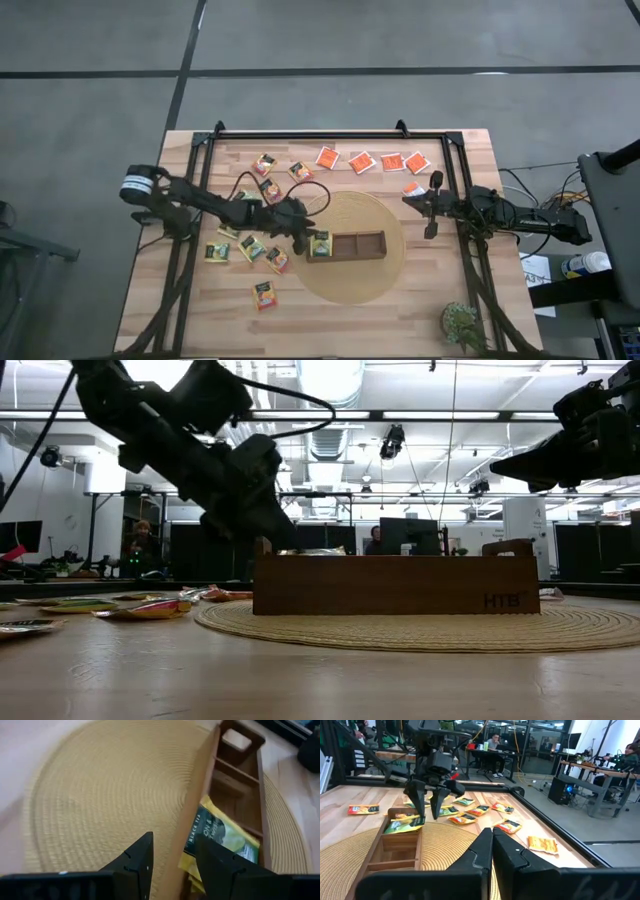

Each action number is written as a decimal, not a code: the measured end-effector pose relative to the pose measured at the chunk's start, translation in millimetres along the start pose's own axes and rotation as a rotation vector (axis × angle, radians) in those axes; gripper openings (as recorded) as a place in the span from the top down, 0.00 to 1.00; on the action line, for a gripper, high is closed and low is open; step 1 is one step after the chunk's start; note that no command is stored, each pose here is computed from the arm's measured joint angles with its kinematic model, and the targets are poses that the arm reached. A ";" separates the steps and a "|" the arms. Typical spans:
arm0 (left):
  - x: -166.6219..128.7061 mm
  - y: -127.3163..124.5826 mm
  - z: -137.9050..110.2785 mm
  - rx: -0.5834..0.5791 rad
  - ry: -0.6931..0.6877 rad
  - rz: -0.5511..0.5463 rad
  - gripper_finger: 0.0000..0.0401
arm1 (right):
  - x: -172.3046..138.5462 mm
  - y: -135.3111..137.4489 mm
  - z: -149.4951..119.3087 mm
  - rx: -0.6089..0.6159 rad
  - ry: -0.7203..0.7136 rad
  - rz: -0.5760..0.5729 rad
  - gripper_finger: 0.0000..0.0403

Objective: Pick & Place Tea
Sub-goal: Put the green tea bag into the left section of the wooden organizer

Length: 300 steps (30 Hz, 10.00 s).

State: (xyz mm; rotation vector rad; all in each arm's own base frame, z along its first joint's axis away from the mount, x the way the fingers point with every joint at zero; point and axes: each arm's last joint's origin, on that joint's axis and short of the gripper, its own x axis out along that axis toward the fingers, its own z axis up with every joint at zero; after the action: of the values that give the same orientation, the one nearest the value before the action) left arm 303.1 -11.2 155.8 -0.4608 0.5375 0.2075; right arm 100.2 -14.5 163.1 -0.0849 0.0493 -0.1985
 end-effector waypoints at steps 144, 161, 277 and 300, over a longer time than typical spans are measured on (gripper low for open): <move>-92.4 -44.3 -79.7 0.013 0.458 0.597 0.60 | 0.0 0.0 0.1 0.000 -0.001 0.000 0.98; -85.6 -46.0 -88.9 -0.006 0.547 0.446 0.60 | 0.0 0.0 0.2 0.000 -0.001 0.000 0.98; -81.9 -123.0 -0.1 0.293 0.160 0.269 1.00 | 0.0 0.0 0.0 0.000 0.000 0.001 0.98; -73.2 -139.1 17.8 0.365 -0.030 0.158 1.00 | 0.0 0.0 0.2 0.000 -0.001 0.000 0.98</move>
State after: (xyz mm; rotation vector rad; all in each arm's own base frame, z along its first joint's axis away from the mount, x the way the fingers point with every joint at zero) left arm 292.3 -130.1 259.6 -0.0600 0.5688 0.2605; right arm 100.2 -14.5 163.2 -0.0849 0.0485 -0.1984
